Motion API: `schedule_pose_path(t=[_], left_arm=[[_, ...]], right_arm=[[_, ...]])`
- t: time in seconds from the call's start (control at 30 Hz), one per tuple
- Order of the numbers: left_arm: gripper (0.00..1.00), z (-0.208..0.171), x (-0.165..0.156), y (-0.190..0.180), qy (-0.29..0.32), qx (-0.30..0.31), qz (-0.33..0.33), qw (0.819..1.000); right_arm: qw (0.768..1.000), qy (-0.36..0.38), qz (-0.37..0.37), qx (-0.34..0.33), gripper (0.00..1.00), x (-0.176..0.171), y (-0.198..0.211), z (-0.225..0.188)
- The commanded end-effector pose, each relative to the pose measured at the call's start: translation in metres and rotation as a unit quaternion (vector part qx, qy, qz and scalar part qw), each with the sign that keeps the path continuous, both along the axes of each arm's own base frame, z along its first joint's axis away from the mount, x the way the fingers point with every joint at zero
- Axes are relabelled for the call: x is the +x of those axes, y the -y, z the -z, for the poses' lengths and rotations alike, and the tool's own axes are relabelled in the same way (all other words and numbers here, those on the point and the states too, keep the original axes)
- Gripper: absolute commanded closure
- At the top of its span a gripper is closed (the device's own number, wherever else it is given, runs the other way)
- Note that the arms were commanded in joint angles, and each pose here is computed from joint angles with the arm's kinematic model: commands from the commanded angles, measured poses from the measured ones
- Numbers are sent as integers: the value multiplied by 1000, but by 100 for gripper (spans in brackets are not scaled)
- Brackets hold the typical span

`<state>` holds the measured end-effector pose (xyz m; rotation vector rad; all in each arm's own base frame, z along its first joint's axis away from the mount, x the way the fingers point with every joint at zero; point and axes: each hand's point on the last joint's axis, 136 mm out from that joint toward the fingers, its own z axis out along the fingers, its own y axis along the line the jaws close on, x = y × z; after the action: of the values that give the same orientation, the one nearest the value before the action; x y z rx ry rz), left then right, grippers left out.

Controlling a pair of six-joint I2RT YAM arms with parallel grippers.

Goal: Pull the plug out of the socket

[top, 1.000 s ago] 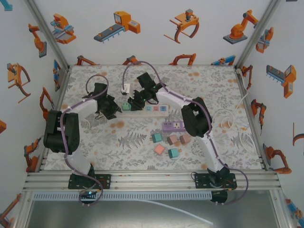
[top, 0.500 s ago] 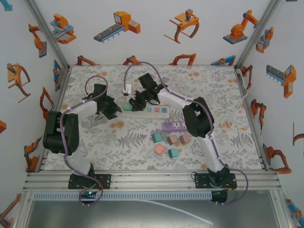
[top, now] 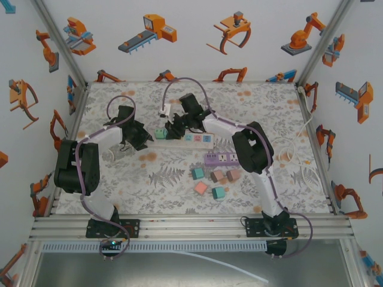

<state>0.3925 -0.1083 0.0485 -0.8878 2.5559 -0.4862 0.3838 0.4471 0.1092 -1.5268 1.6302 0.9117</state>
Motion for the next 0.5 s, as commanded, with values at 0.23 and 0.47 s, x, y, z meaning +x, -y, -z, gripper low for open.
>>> schedule_pose_path(t=[0.23, 0.47], left_arm=[[58, 41, -36, -14, -80, 45, -3, 996], [56, 33, -34, -14, -68, 46, -2, 997]], right_arm=[[991, 61, -12, 115, 100, 1, -4, -85], [989, 75, 3, 125, 100, 3, -1, -105]])
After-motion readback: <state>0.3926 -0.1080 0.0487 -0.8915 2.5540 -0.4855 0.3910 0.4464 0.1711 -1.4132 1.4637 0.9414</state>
